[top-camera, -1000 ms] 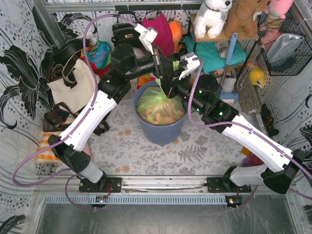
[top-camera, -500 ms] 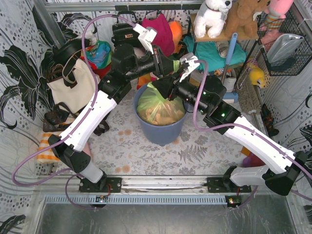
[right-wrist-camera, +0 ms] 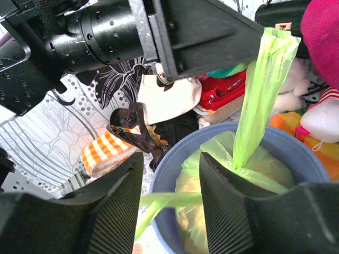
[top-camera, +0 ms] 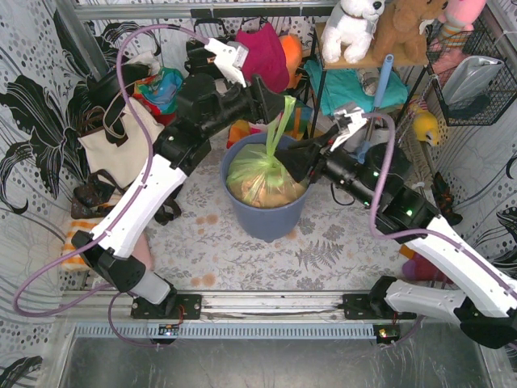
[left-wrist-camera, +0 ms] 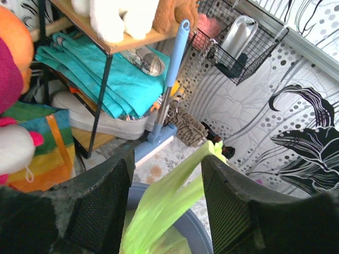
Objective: Tie the trash bag
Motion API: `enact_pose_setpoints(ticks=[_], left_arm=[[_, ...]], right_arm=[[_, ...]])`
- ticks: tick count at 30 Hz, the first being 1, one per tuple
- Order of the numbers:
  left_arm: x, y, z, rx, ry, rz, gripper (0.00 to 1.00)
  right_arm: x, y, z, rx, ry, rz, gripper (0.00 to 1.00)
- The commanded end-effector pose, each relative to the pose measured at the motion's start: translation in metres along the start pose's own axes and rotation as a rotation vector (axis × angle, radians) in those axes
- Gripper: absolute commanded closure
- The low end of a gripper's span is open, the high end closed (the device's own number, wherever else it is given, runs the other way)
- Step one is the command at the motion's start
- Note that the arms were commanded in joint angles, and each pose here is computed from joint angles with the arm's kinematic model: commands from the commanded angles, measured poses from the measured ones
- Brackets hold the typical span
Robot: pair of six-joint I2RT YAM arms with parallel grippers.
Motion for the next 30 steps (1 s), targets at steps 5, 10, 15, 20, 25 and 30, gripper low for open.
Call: enact_pose_setpoints(ticks=[5,10,15,20,25,30], left_arm=[[-0.019,0.032,0.045,-0.191,-0.113,0.049,0.35],[-0.005,0.052,0.051,-0.273,-0.135,0.163,0.32],[0.042,0.075,0.042,-0.380,-0.141,0.412,0.29],[0.088,0.106,0.015,-0.455,-0.138,0.635,0.07],[0.133,0.134,-0.019,-0.494,-0.127,0.820,0.00],[0.178,0.156,-0.058,-0.481,-0.139,1.013,0.02]], right_arm=[[-0.011,0.033,0.027,-0.038,0.016,-0.095,0.40],[-0.038,0.041,0.024,0.039,0.059,-0.309,0.34],[-0.075,0.039,-0.003,0.189,0.174,-0.567,0.32],[-0.119,0.049,-0.024,0.290,0.209,-0.740,0.28],[-0.171,0.072,-0.058,0.367,0.138,-0.855,0.23],[-0.216,0.093,-0.113,0.476,0.023,-0.914,0.08]])
Point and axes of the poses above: each gripper's point midway between its finger pads, its own y axis back along the fingers, its own x axis along the line the jaws close on, z = x × y, the point moved 5 cm from there along y, back along the fingers, and after that the axes turned 14 degrees about y, right-handed, at the moved point
